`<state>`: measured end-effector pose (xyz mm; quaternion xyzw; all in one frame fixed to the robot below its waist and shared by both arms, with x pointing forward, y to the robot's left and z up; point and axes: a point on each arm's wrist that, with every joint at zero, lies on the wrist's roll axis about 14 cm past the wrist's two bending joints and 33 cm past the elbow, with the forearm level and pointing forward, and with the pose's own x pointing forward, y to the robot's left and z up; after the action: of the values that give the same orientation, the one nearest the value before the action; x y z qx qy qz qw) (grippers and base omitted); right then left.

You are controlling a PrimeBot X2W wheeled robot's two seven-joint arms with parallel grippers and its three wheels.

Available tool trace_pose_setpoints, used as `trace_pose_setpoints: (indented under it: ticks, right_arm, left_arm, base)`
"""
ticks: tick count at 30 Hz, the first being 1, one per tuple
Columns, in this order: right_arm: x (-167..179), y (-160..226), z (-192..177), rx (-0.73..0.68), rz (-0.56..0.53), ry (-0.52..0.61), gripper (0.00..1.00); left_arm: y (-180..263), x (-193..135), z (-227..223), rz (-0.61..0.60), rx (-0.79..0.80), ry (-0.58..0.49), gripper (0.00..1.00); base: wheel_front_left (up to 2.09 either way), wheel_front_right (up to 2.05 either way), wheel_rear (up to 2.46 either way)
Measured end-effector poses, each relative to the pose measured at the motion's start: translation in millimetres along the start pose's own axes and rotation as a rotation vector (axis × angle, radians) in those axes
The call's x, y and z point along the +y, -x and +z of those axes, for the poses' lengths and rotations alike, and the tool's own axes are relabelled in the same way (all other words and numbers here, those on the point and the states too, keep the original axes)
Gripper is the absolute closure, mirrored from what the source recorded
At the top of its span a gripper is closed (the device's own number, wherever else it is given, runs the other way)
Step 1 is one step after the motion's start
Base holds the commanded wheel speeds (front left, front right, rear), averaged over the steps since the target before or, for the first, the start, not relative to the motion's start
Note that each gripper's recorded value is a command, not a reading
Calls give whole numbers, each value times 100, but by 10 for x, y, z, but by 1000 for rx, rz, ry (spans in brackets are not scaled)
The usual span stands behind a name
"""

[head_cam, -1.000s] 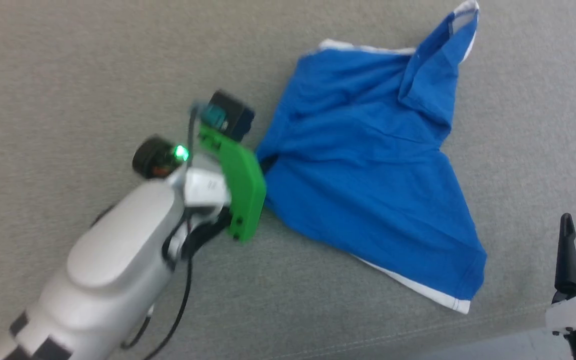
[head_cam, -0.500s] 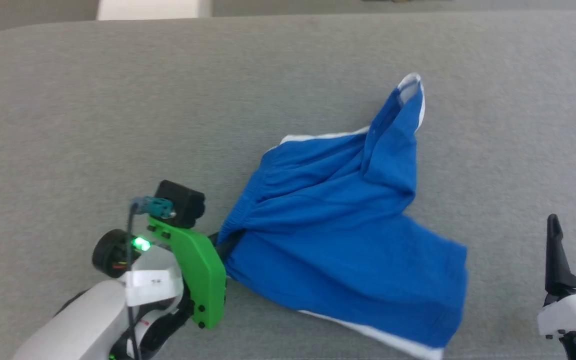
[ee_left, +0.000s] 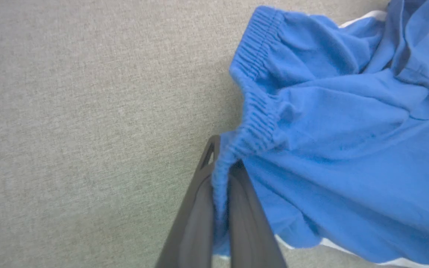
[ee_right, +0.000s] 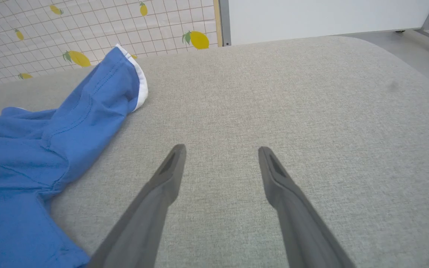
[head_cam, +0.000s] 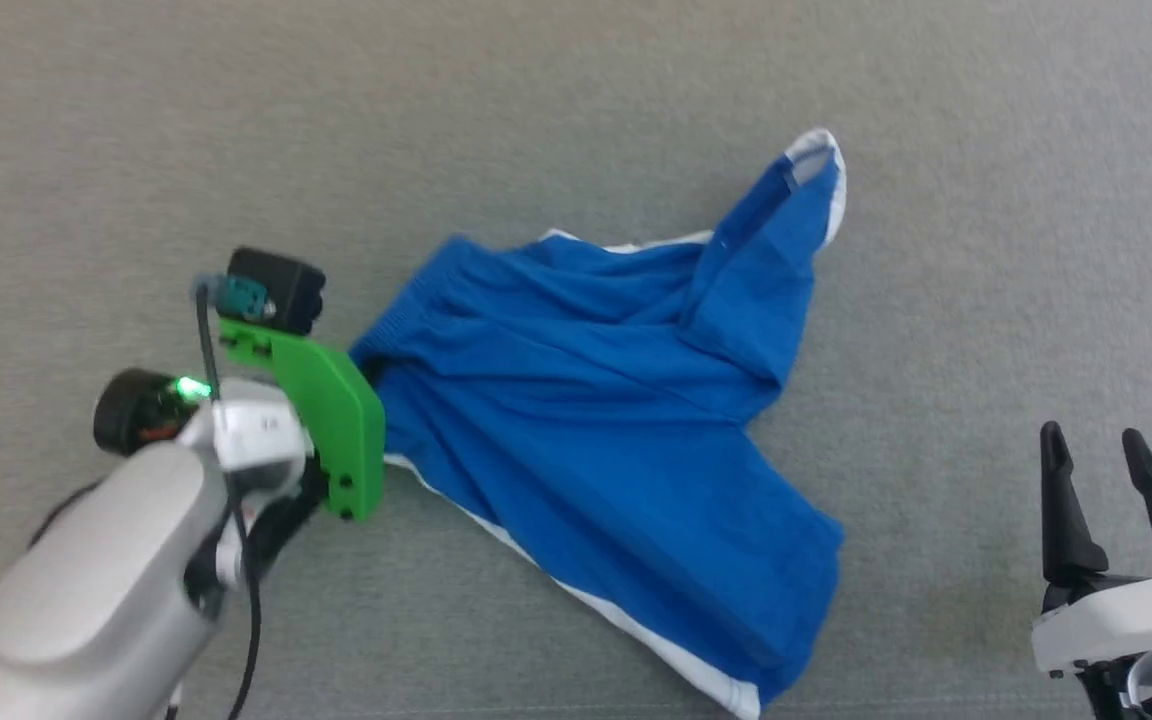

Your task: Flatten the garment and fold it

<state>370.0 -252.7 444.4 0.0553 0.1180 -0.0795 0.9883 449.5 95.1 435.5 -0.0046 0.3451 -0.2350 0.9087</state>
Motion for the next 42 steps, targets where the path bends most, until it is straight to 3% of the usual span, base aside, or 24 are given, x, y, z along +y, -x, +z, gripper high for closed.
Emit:
trace_pose_setpoints:
  ticks: [5,6,7,13,19,27,31,36,42]
  right_arm:
    - [-122,34,-128,33,-40,5,0]
    - [-143,40,-138,36,-47,6,0]
    - [-168,49,-147,40,-55,7,0]
    - [-282,97,-128,33,-90,3,0]
    - [-252,111,-21,6,-77,-5,0]
    - [-141,127,224,-47,-36,0,0]
    - [29,131,301,-52,17,4,0]
    - [293,108,410,-64,97,8,0]
    - [745,125,360,3,234,5,0]
  left_arm:
    - [-379,101,-200,9,108,-1,100]
    - [-428,106,-230,10,121,1,62]
    - [-482,114,-274,10,138,-3,0]
    - [-606,135,-191,23,96,-32,0]
    - [-456,204,-88,65,29,-41,0]
    - [69,248,474,137,-273,-48,0]
    - [434,342,646,209,-450,-41,0]
    - [795,494,474,300,-545,-28,0]
    - [1274,613,530,436,-743,-107,0]
  base:
    - [0,0,0]
    - [0,0,0]
    - [0,0,0]
    - [0,0,0]
    - [0,0,0]
    - [0,0,0]
    - [0,0,0]
    - [0,0,0]
    - [0,0,0]
